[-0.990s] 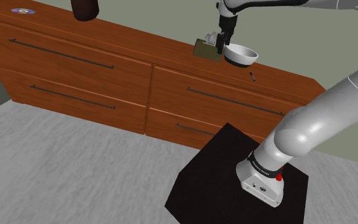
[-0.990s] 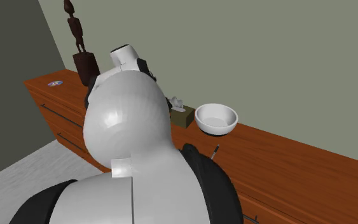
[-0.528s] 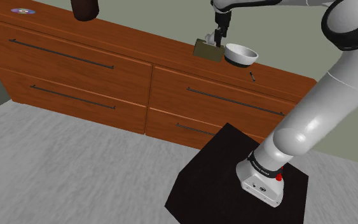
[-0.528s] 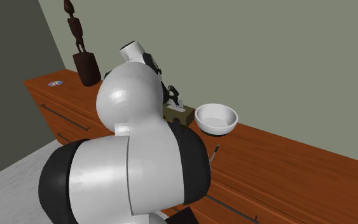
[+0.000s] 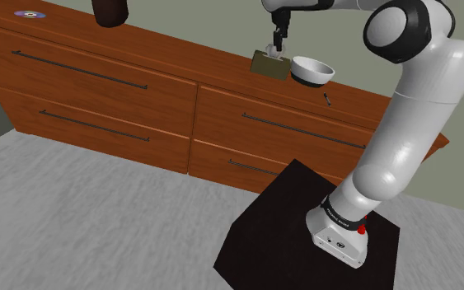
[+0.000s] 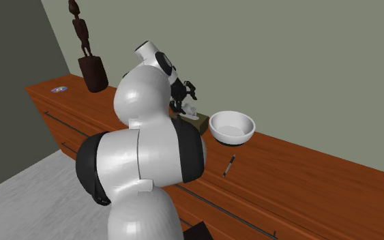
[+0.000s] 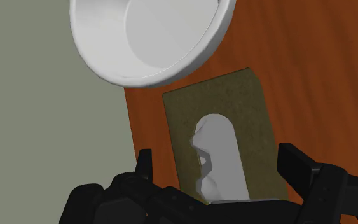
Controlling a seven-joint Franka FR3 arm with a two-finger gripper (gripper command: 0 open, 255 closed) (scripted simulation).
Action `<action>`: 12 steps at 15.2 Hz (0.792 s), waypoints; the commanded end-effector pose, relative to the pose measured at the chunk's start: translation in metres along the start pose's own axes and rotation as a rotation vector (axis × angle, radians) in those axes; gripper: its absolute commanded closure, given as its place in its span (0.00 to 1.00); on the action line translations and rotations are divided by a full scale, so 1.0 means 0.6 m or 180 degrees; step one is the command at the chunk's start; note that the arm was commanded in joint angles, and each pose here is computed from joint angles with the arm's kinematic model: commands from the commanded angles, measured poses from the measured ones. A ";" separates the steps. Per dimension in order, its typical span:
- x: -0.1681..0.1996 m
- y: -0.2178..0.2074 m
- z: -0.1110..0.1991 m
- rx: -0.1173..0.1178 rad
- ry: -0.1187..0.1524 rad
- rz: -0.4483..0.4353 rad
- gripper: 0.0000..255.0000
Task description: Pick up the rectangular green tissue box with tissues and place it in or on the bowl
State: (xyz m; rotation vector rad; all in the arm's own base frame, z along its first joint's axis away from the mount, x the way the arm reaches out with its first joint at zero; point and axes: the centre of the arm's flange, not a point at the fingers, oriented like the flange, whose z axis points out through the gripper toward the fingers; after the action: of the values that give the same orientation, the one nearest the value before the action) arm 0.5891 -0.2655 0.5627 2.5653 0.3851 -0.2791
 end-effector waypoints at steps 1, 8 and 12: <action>0.004 0.009 0.015 -0.0025 -0.0009 -0.0018 0.00; 0.004 0.009 0.064 -0.0025 -0.0008 -0.0018 0.00; 0.004 0.009 0.064 -0.0025 -0.0009 -0.0018 0.00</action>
State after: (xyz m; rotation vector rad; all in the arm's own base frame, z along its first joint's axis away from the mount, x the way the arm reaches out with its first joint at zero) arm 0.5884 -0.2897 0.5326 2.5564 0.3917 -0.2826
